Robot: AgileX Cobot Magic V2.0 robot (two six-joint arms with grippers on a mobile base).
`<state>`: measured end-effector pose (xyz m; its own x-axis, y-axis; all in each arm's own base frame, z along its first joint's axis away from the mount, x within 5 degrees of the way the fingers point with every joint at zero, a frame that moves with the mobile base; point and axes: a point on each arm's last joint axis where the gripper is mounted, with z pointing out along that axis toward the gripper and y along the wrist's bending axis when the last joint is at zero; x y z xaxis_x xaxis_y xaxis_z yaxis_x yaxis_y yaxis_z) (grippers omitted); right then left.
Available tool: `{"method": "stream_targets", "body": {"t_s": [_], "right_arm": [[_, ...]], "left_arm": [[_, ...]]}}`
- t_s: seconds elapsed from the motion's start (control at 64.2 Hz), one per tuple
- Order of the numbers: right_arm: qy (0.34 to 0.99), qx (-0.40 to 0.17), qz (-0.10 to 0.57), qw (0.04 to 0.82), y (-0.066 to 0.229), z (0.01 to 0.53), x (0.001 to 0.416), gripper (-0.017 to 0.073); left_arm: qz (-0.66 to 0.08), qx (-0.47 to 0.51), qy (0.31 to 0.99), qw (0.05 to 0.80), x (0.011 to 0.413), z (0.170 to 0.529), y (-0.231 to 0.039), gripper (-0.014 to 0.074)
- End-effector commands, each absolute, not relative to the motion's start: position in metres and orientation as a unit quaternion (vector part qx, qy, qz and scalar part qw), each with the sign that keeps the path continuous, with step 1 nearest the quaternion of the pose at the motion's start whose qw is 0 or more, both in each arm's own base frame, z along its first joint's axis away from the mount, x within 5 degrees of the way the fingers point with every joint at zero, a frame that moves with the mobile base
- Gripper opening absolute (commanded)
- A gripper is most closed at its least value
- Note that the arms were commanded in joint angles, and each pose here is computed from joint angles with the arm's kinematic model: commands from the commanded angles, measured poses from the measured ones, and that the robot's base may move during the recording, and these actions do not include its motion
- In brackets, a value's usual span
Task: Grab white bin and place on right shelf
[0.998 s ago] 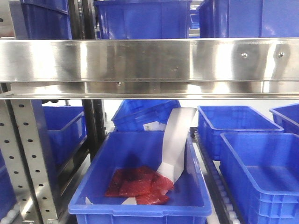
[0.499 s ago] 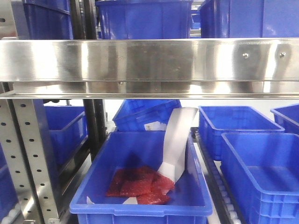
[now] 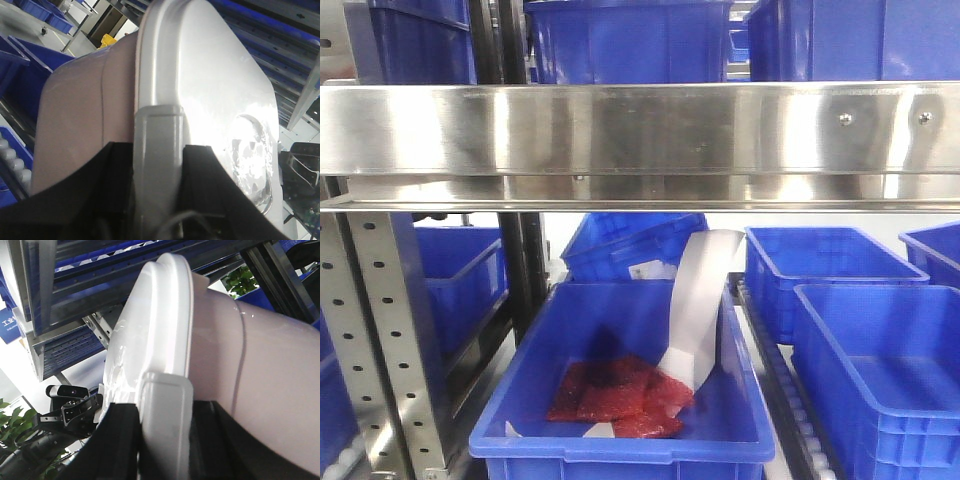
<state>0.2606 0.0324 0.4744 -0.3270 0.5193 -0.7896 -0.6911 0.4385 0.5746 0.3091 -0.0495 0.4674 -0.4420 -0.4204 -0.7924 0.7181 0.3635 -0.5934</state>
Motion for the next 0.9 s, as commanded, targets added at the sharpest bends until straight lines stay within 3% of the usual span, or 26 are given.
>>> {"method": "stream_targets", "body": {"t_s": [0.0,0.888], "right_arm": [[0.542,-0.128,0.598,0.576,0.0463,0.5078,0.2294,0.0235],[0.540,-0.138,0.603,0.571,0.0475,0.5077,0.2275,0.0235]], "left_arm": [[-0.608,0.233,0.584,0.485,0.2676,0.4956,-0.0711,-0.0086],[-0.611,0.233,0.581,0.484,0.2672,0.4962,-0.0711,-0.0086]]}}
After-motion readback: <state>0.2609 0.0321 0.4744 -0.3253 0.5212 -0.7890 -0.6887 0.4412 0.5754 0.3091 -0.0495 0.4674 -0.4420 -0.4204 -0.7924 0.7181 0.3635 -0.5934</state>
